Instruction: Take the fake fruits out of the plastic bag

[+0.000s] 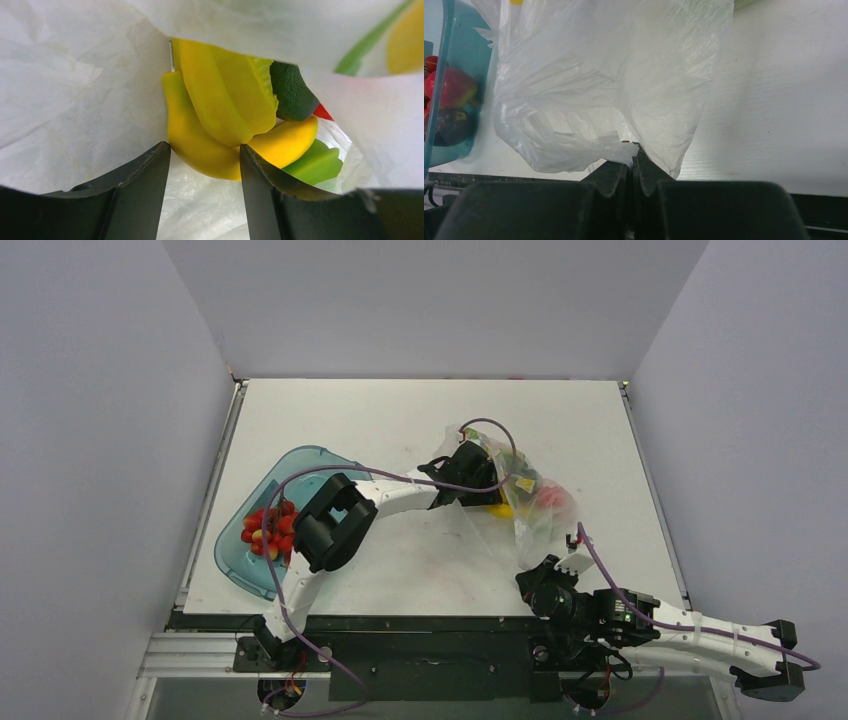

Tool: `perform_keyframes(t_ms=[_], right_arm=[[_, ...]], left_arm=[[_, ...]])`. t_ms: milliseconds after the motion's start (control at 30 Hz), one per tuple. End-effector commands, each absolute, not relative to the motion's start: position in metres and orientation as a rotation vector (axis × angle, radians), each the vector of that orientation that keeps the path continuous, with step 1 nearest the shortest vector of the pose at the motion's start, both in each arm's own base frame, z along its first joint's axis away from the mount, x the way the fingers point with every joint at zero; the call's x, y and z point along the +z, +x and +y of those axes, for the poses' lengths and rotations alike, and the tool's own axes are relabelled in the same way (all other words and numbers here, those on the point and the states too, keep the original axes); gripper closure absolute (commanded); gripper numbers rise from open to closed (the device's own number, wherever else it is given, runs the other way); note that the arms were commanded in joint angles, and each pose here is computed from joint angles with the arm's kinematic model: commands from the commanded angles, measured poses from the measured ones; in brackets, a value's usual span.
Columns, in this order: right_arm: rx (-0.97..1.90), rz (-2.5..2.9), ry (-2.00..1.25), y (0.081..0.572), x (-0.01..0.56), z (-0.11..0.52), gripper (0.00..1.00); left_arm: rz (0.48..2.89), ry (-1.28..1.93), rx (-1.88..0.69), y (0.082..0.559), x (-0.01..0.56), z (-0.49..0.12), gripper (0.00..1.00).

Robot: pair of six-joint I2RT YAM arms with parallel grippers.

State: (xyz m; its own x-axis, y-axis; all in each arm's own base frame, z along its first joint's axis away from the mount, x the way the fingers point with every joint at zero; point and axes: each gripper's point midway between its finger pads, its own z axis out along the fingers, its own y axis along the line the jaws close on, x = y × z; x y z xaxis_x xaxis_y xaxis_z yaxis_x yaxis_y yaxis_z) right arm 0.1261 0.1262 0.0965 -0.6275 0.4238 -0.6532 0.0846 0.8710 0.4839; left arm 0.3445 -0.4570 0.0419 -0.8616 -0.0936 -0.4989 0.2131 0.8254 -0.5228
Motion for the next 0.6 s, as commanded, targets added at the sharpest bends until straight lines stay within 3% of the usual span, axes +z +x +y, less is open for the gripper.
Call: perform_keyframes(t_ms=[0, 133, 400, 500, 567], right_arm=[[0.553, 2.167, 0.378, 0.131, 0.114, 0.129, 1.00], [0.554, 2.164, 0.377, 0.132, 0.114, 0.129, 1.00], [0.552, 2.159, 0.372, 0.133, 0.115, 0.130, 1.00], [0.551, 2.156, 0.374, 0.133, 0.115, 0.129, 1.00], [0.554, 2.155, 0.375, 0.133, 0.116, 0.129, 1.00]], left_arm=[[2.523, 0.059, -0.856, 0.347, 0.028, -0.462, 0.52], [2.508, 0.054, -0.877, 0.354, 0.033, -0.462, 0.61], [2.432, 0.088, -0.909, 0.361, 0.069, -0.464, 0.96], [2.407, 0.101, -0.895, 0.362, 0.081, -0.460, 0.99], [2.417, 0.107, -0.889, 0.360, 0.083, -0.459, 0.93]])
